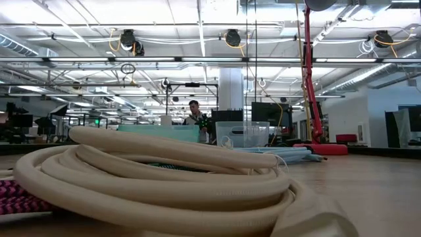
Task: Pick and place items into bin
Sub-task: Put the bottom black blue charger cable into the transparent bin
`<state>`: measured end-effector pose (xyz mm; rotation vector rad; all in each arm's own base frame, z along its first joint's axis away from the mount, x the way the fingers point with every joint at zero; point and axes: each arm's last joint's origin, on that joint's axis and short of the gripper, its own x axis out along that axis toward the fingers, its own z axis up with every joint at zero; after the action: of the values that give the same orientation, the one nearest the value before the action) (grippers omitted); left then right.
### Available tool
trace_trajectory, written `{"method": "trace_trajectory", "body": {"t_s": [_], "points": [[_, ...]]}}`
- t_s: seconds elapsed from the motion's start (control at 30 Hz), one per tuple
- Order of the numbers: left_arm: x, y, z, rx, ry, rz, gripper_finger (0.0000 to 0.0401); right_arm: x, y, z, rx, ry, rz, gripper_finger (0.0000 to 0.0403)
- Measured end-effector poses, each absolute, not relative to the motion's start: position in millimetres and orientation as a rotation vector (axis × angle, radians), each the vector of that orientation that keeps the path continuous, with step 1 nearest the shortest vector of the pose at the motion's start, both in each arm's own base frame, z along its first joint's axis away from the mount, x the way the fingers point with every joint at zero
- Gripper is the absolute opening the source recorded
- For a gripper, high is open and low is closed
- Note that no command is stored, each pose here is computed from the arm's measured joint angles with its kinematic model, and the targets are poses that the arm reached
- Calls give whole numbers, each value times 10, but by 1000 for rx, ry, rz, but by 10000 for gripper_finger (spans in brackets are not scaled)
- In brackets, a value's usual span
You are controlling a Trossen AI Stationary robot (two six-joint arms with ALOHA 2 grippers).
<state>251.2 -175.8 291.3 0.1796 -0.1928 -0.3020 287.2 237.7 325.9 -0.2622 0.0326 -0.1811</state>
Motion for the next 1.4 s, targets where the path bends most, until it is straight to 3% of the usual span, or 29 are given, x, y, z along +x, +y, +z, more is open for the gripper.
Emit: {"method": "trace_trajectory", "body": {"t_s": [0.5, 1.3, 1.4], "points": [[2567, -1680, 2859, 196, -134, -207, 113, 3382, 2078, 3013, -178, 12, -103, 17], [2580, -1645, 2867, 154, -125, -133, 113, 3601, 1882, 2909, -81, 9, -13, 17], [2581, -1628, 2865, 134, -114, -68, 91, 3609, 1875, 2903, -99, 11, -12, 17]]}}
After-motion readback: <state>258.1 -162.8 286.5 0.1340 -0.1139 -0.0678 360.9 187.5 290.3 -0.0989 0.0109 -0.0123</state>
